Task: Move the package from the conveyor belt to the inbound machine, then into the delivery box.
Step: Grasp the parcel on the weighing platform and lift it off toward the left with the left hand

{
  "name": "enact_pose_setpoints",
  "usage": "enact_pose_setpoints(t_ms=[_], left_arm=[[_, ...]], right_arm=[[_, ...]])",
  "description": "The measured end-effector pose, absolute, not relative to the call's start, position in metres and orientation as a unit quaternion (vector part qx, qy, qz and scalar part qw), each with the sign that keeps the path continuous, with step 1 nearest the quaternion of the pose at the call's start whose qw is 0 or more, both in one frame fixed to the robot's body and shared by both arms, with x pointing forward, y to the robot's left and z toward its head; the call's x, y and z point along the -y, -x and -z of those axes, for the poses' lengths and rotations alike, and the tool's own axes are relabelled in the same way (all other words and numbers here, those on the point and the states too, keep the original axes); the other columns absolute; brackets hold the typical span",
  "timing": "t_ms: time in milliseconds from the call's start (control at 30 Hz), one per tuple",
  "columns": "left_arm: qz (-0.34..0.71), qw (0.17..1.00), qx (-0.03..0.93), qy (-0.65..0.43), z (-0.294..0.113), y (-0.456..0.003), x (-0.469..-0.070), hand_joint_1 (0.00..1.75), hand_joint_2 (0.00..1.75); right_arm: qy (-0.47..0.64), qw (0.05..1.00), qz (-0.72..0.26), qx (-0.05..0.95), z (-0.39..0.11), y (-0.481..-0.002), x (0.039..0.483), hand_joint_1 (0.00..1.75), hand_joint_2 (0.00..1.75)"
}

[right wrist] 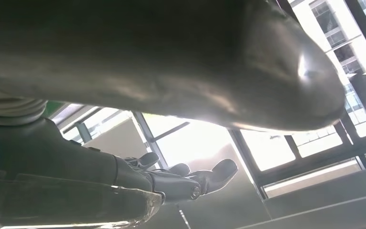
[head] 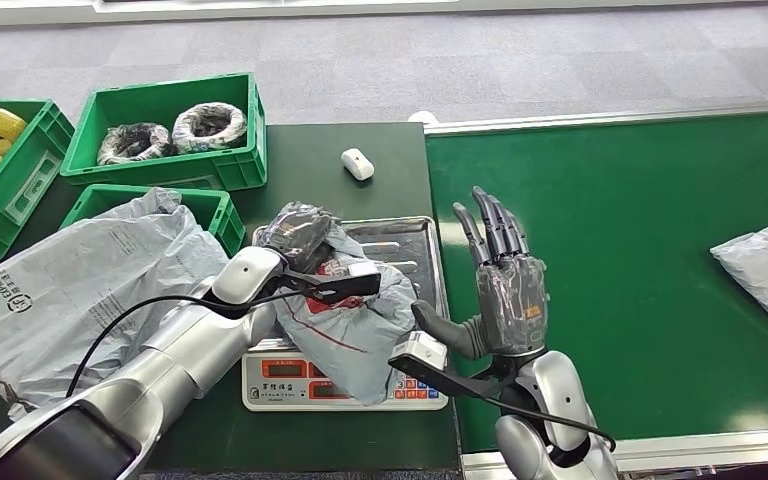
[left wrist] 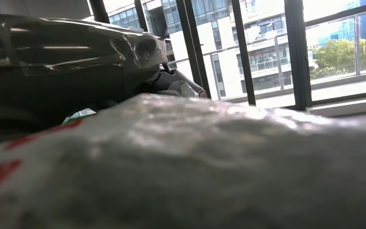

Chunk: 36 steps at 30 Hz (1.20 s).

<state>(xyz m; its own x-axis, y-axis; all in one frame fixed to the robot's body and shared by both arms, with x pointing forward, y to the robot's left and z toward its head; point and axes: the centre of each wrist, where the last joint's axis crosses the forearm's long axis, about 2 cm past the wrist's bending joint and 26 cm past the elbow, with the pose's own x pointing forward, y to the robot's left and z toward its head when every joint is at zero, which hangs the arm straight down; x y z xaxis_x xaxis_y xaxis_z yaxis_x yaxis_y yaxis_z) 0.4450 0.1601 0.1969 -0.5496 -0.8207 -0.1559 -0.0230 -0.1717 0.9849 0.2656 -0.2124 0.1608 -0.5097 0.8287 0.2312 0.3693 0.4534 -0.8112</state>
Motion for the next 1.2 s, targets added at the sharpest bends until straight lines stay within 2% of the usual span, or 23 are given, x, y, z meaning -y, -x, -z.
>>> enact_pose_setpoints(t_ms=[133, 367, 667, 767, 1000, 1200], left_arm=[[0.669, 0.296, 0.571, -0.372, -0.196, -0.445, -0.16, 1.74, 1.75], [0.656, 0.289, 0.574, -0.396, -0.197, -0.445, -0.162, 1.75, 1.75], [0.609, 0.254, 0.548, -0.513, -0.22, -0.458, -0.181, 1.75, 1.75], [0.579, 0.247, 0.522, -0.575, -0.243, -0.471, -0.202, 1.75, 1.75], [0.488, 0.253, 0.493, -0.674, -0.328, -0.498, -0.269, 1.75, 1.75], [0.444, 0.282, 0.476, -0.705, -0.356, -0.502, -0.305, 1.75, 1.75]], right_arm=[[0.38, 0.318, -0.361, 0.79, -0.161, -0.266, 0.213, 0.0, 0.0], [0.381, 0.321, -0.362, 0.788, -0.162, -0.263, 0.213, 0.0, 0.0], [0.377, 0.329, -0.365, 0.785, -0.161, -0.259, 0.212, 0.0, 0.0], [0.376, 0.332, -0.366, 0.784, -0.158, -0.256, 0.211, 0.0, 0.0], [0.369, 0.34, -0.368, 0.783, -0.152, -0.25, 0.21, 0.0, 0.0], [0.371, 0.343, -0.368, 0.78, -0.152, -0.249, 0.209, 0.0, 0.0]])
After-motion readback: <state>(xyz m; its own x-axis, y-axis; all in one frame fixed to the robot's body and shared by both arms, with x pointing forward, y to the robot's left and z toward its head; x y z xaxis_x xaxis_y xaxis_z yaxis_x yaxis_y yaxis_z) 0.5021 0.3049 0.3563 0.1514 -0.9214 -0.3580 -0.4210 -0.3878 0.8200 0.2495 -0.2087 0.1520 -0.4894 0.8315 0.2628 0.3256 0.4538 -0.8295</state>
